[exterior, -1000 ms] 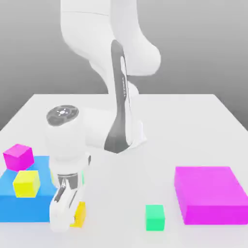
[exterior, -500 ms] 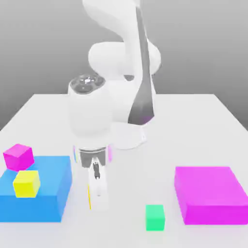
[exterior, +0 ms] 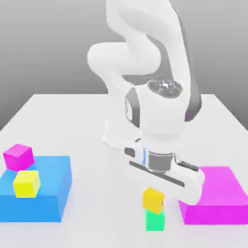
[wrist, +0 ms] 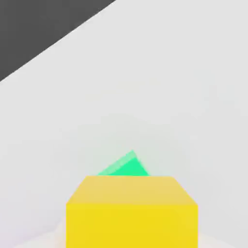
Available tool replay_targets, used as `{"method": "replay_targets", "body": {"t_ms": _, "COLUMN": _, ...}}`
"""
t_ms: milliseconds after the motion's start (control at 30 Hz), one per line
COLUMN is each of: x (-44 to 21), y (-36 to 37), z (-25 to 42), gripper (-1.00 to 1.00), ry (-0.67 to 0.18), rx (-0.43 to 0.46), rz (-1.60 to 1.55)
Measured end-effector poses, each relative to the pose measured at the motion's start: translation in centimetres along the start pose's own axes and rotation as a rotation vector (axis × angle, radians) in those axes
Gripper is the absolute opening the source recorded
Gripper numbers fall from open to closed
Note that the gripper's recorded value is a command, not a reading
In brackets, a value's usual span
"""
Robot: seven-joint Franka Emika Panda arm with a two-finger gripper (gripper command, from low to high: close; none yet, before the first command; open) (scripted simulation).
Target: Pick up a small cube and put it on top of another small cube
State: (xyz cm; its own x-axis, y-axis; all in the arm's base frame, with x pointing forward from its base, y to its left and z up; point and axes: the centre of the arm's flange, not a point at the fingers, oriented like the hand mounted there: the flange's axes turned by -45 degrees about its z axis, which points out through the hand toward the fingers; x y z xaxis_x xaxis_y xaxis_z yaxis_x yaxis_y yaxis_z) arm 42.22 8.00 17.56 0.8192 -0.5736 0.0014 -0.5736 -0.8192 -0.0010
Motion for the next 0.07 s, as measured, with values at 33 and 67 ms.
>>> {"method": "replay_targets", "body": {"t_ms": 33, "x": 0.0, "y": 0.0, "z": 0.0, "gripper": 1.0, "ry": 0.0, "rx": 0.0, "rz": 0.0}}
{"method": "replay_targets", "body": {"t_ms": 67, "x": 0.0, "y": 0.0, "z": 0.0, "gripper": 1.0, "ry": 0.0, "rx": 0.0, "rz": 0.0}}
